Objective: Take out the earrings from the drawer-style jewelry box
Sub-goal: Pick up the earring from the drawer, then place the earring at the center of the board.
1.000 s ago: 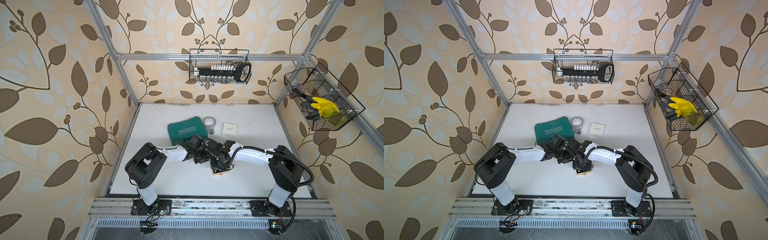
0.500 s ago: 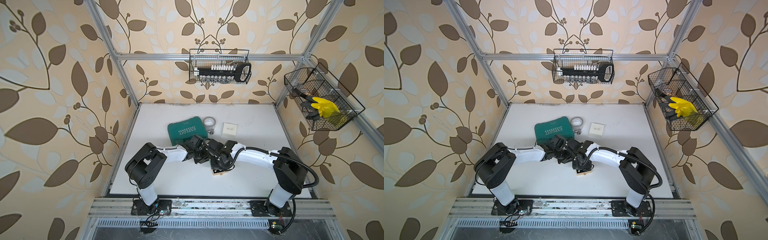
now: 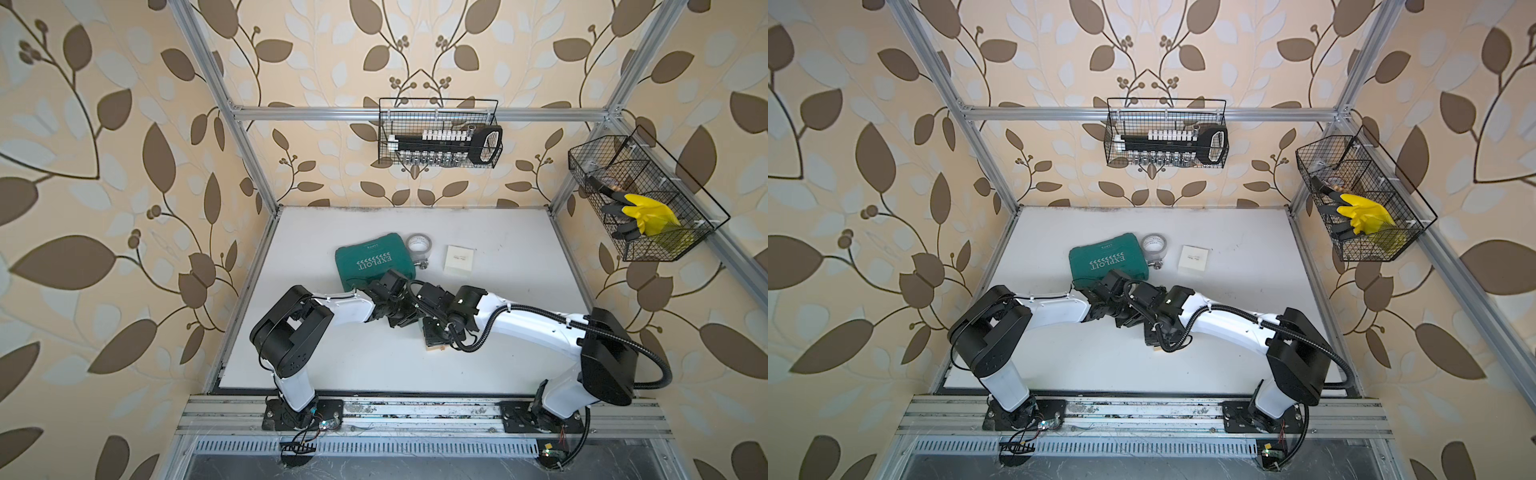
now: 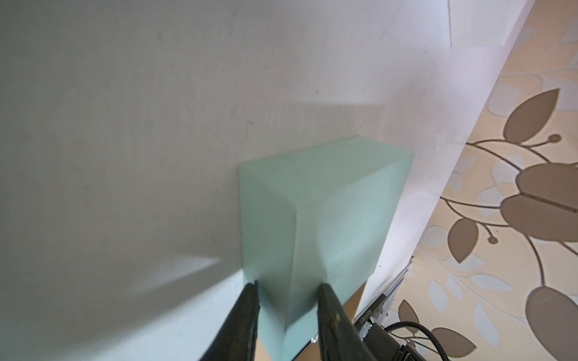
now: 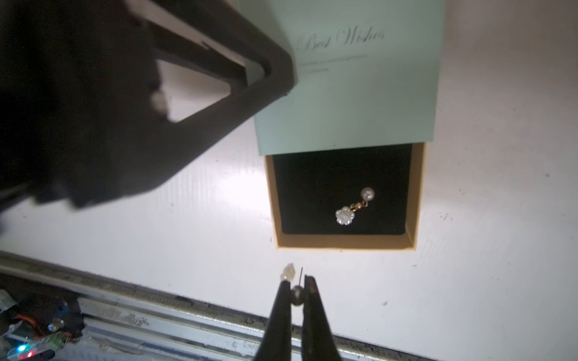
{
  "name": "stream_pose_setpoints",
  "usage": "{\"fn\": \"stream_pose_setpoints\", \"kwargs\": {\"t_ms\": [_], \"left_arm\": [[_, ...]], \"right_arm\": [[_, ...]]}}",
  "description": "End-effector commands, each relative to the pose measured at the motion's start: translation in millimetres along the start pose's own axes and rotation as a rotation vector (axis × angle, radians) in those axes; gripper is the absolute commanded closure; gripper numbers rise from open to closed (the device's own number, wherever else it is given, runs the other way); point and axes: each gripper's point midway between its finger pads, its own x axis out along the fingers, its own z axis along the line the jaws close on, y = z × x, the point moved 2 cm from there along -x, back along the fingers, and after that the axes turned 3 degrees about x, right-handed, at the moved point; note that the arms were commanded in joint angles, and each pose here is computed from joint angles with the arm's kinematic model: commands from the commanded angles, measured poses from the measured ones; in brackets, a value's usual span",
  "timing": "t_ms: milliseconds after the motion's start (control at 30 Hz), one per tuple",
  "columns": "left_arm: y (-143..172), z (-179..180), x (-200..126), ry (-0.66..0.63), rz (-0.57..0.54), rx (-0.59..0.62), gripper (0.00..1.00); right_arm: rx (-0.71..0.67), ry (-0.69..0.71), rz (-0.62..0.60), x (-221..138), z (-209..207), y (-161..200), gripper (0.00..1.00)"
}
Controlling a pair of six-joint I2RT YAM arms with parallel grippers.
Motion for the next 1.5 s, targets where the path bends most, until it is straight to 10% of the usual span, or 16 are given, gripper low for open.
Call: {"fn": "stream_pose_setpoints", "kwargs": {"t_ms": [0,767,1467], "left_arm": [[5,2,2,-0.012,0.02,0.023,0.67],[6,2,2,-0.015,0.025,0.026,0.67],[8,2,-1,-0.012,0.025,0.027,0.67]], "right_arm": [[-0.039,0.028,0.018,-8,-12,18,0.95],[-0.067,-0.015,0.3,44,-15,83,0.95],[-0.028,0.084,0.306,63,-30,76,0.94]]}}
